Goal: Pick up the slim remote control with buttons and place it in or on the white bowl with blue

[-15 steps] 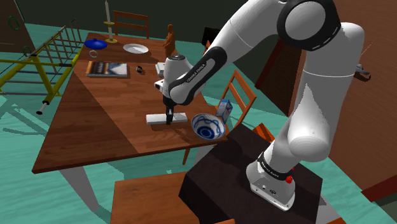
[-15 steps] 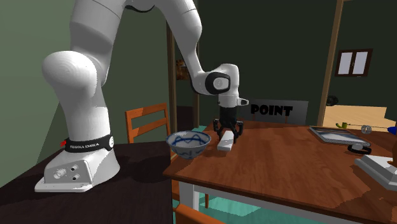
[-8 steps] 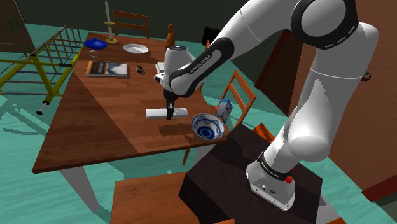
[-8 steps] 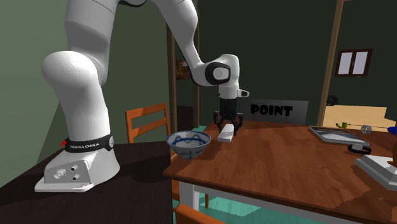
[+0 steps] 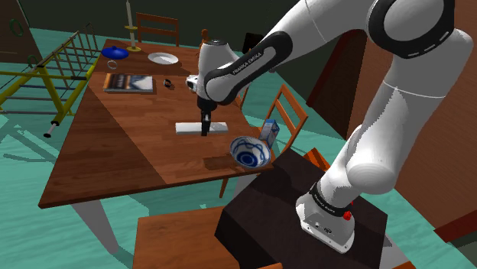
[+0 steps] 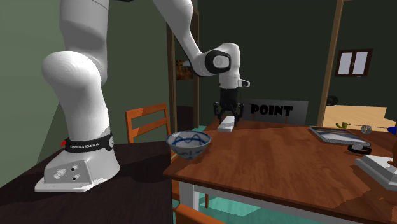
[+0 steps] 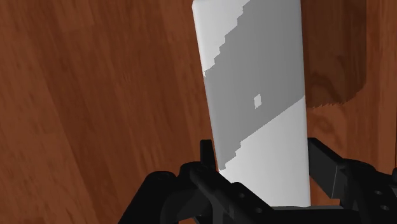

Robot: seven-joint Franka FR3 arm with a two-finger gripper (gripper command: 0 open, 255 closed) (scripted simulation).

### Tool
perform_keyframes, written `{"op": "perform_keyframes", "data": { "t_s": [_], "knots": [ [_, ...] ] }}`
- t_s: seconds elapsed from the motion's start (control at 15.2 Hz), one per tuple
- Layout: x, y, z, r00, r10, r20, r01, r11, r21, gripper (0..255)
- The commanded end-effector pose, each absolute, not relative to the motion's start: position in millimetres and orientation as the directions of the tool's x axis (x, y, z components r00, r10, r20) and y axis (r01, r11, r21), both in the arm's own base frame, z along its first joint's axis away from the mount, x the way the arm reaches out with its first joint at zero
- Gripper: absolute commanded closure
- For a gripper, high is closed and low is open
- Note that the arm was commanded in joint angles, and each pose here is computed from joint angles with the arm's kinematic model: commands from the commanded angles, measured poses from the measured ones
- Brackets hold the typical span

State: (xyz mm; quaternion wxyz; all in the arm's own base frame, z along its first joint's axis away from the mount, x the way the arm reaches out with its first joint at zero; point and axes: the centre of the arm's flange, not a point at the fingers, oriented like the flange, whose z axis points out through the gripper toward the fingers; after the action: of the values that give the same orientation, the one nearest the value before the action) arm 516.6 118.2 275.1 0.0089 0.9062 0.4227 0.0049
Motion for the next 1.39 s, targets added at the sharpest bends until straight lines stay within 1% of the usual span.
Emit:
{"op": "perform_keyframes", "data": {
  "t_s": [0.0, 0.59, 1.32],
  "knots": [
    [516.5, 118.0, 285.1, 0.643, 0.766, 0.001, 0.766, -0.642, 0.02, 255],
    [516.5, 118.0, 331.5, 0.643, 0.766, 0.001, 0.766, -0.642, 0.02, 255],
    [383.9, 58.9, 332.2, 0.643, 0.766, 0.001, 0.766, -0.642, 0.02, 255]
  ]
}}
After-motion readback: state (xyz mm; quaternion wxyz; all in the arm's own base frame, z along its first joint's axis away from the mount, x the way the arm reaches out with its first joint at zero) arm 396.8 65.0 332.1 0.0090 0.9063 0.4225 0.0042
